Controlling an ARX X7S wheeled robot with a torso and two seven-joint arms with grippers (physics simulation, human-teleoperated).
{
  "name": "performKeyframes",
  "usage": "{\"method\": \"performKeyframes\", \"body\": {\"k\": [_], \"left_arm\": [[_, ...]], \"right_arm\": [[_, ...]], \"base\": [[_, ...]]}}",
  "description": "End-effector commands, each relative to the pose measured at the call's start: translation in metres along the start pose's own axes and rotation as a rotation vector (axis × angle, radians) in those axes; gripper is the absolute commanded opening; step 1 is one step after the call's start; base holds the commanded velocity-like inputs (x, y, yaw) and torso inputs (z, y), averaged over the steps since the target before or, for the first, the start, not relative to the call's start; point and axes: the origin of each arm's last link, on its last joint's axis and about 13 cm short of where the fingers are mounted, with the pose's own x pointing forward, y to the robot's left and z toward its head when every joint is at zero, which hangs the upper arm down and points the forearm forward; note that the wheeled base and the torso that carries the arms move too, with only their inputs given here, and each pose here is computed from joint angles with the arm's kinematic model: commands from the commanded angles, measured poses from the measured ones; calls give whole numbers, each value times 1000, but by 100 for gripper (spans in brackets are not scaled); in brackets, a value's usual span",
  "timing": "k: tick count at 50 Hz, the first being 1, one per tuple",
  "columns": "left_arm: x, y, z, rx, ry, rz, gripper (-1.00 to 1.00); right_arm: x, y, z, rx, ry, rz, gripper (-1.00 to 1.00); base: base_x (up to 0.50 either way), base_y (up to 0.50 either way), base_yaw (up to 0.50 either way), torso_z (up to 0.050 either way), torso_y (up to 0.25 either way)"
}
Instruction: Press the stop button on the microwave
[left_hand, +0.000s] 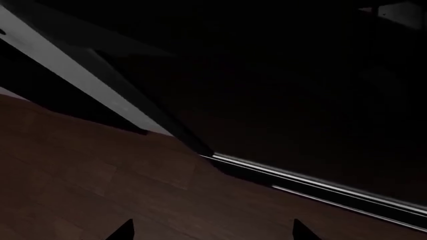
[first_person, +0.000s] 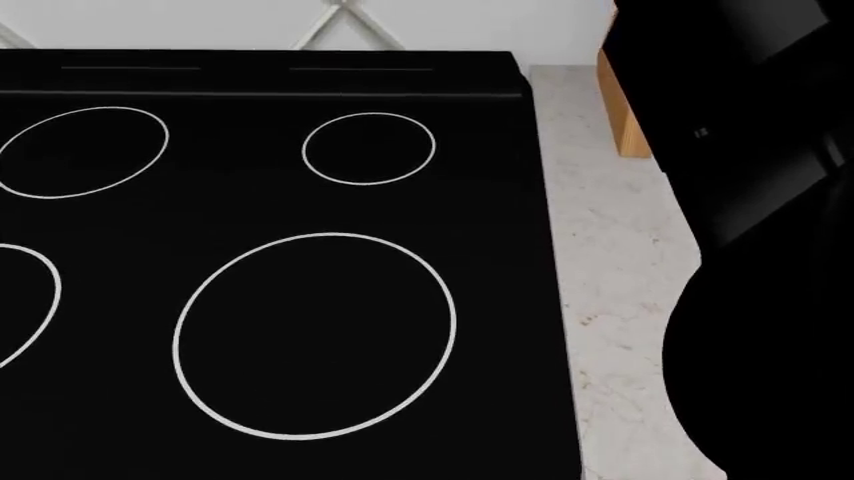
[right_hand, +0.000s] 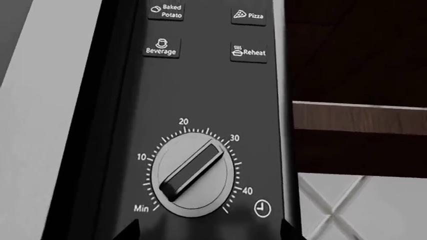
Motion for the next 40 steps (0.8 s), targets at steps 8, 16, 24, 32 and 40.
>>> {"method": "performKeyframes", "body": {"k": [8,16,24,32,40], "left_arm": [[0,0,-1,0,3,0,100],[0,0,-1,0,3,0,100],[0,0,-1,0,3,0,100],[0,0,-1,0,3,0,100],[0,0,-1,0,3,0,100]], "right_arm": [[-1,-1,2,20,-20,1,100],[-3,-2,-3,5,29,-1,100],[-14,5,6,-12,36,12,100],[-23,11,11,-19,22,43,100],[-28,10,16,-25,3,33,-100]], "base": [[0,0,0,0,0],[0,0,0,0,0],[0,0,0,0,0],[0,0,0,0,0],[0,0,0,0,0]]}}
